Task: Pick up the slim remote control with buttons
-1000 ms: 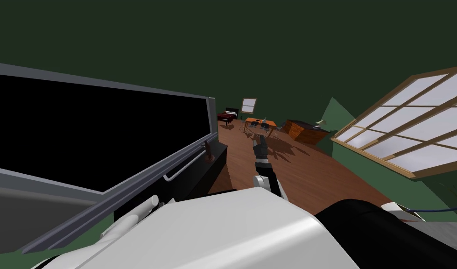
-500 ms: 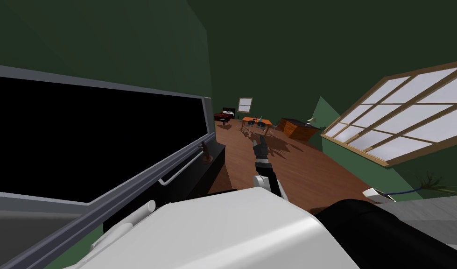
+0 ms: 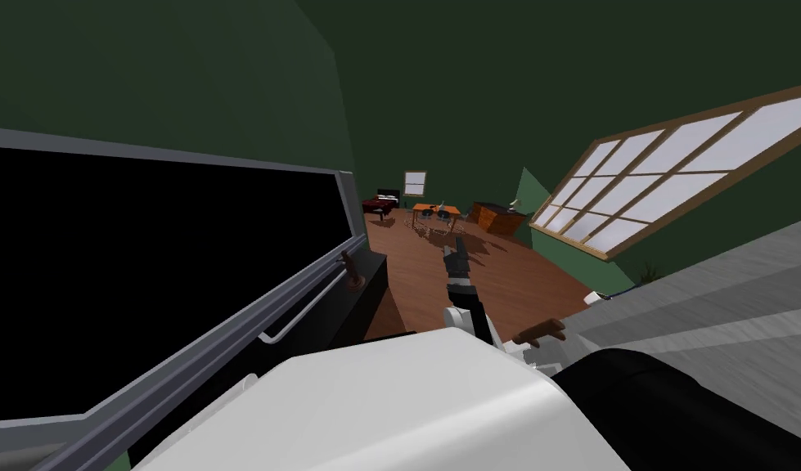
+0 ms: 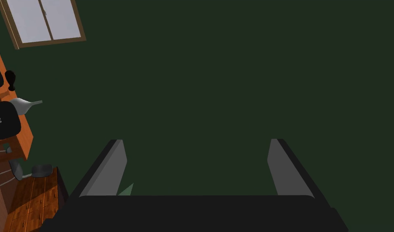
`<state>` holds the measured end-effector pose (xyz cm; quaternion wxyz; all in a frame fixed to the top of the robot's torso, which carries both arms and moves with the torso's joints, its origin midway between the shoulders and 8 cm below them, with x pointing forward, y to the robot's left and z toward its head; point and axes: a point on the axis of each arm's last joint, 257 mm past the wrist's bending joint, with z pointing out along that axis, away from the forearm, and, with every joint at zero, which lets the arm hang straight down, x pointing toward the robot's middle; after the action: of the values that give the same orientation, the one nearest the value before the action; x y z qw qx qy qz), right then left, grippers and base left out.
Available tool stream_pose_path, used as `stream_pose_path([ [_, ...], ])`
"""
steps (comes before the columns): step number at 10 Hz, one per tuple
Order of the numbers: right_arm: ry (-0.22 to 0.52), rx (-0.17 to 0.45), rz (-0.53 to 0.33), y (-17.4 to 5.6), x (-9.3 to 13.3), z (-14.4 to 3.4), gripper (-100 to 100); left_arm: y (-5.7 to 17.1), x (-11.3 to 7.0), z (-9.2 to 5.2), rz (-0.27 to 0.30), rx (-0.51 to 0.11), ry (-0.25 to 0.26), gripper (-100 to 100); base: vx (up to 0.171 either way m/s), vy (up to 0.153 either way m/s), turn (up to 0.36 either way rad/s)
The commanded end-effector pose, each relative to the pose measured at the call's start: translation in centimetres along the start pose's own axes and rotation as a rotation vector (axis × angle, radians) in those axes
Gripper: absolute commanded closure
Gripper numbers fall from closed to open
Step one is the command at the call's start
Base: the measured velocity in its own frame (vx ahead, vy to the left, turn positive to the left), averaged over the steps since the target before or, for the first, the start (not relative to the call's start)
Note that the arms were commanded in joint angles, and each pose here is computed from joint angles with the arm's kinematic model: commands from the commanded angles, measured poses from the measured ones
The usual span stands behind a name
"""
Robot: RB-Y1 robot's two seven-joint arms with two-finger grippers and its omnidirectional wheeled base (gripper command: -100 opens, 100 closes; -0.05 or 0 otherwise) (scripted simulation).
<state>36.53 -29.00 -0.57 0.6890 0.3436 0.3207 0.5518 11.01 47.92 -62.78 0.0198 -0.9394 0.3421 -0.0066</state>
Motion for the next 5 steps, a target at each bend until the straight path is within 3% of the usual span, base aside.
stream_pose_path([
  [1,0.0,0.0,0.0,0.0,0.0,0.0,0,0.9,-0.9,0.0,-0.02,-0.002,-0.007,-100,-0.004,0.015,-0.105],
  [5,0.0,0.0,0.0,0.0,0.0,0.0,0,2.7,-2.9,0.1,-0.083,0.0,-0.009,-100,-0.008,0.012,-0.121],
])
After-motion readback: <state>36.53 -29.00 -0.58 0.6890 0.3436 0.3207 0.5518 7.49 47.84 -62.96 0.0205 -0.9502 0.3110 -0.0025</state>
